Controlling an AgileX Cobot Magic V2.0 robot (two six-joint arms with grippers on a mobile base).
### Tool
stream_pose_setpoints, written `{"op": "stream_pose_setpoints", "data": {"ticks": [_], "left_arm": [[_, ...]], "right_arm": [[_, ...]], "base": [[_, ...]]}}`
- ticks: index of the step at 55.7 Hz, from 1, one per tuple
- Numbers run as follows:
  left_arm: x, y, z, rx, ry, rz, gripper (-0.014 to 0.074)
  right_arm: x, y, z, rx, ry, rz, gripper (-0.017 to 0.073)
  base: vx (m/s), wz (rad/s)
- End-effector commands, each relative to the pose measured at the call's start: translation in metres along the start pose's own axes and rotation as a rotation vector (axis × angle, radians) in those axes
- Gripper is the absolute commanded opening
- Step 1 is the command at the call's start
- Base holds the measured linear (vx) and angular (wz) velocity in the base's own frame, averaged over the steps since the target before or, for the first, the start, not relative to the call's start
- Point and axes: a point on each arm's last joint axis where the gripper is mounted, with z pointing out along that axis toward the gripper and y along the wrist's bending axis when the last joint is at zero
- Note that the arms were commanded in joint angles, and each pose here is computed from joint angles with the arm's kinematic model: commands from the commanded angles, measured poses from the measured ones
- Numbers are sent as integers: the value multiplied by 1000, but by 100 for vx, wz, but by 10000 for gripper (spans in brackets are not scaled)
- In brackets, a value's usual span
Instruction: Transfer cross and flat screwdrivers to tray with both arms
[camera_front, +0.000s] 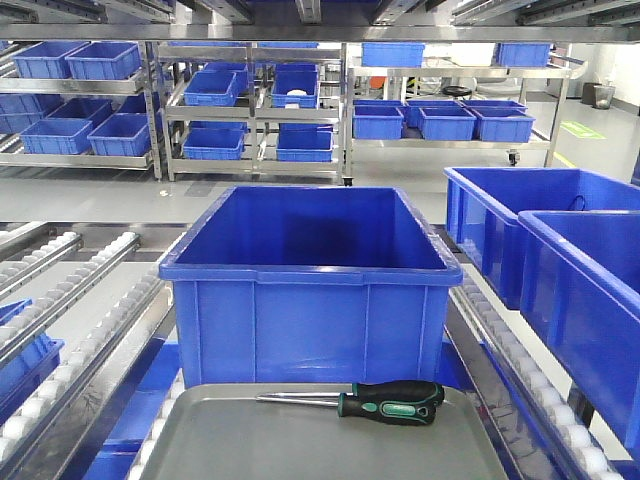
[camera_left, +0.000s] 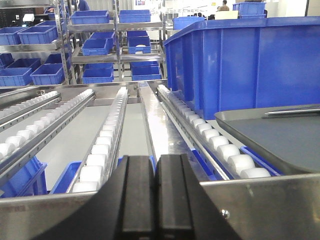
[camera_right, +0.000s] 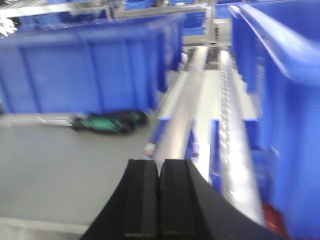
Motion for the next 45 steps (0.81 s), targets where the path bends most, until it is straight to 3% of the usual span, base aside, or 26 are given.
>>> {"op": "stream_pose_setpoints", "data": {"ticks": [1, 7, 8, 14, 23, 33, 45], "left_arm": [[3, 1, 0, -8, -60, -8, -8], [3, 1, 0, -8, -60, -8, -8], [3, 1, 0, -8, -60, -8, -8], [3, 1, 0, -8, -60, -8, -8], [3, 1, 0, -8, -60, -8, -8], [3, 1, 0, -8, -60, -8, -8], [3, 1, 0, -8, -60, -8, -8]], "right_arm": [[1, -5, -3, 54, -99, -14, -12], [22, -13, -2, 145, -118, 0, -12], [40, -16, 1, 175, -147, -5, -12], [64, -18, 4, 185, -255, -26, -12], [67, -18, -3, 199, -245, -75, -9], [69, -17, -2, 186, -227, 3, -8], [69, -17, -2, 191, -217, -86, -8]], "base": [[0, 0], [0, 0], [0, 0], [0, 0], [0, 0], [0, 0], [0, 0]]}}
